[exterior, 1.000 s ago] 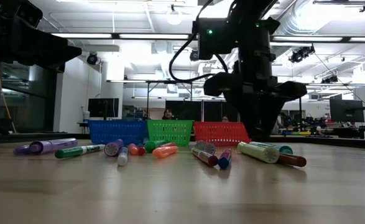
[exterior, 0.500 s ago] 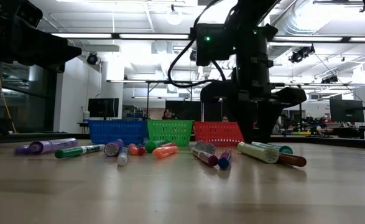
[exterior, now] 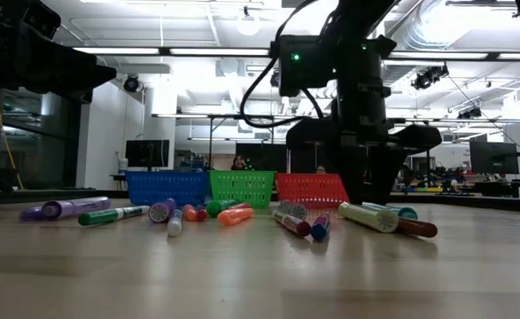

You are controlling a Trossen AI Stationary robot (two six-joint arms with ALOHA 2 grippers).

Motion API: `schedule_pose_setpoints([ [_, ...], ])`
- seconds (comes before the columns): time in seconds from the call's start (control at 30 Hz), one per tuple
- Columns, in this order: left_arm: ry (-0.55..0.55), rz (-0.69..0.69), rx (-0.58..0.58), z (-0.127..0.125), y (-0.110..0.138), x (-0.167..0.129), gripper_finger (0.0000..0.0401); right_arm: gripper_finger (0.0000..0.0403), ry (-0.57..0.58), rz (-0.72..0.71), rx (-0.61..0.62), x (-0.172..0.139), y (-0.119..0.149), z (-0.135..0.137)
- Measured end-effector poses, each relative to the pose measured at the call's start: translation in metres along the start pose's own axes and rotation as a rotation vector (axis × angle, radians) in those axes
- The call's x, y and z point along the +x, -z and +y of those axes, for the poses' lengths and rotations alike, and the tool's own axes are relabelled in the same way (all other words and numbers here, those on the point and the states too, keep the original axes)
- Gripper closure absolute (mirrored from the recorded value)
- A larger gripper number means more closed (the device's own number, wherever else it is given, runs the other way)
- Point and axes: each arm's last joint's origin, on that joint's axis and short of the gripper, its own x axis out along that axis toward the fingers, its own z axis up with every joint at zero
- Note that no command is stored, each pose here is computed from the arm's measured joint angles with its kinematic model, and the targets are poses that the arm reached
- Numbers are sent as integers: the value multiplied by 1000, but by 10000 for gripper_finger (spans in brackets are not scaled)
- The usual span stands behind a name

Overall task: Pick & Place Markers
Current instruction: Put the light blue highlighter into the green bin

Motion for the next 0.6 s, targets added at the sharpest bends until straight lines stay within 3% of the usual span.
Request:
schedule_pose_setpoints([
  [0.33, 1, 0, 0, 0, 0, 0, 206, 269, -67, 34, 20, 16, 0, -3],
  [0.6, 0, 0, 0, 0, 0, 0, 206, 270, -54, 47, 18, 19, -1, -6],
])
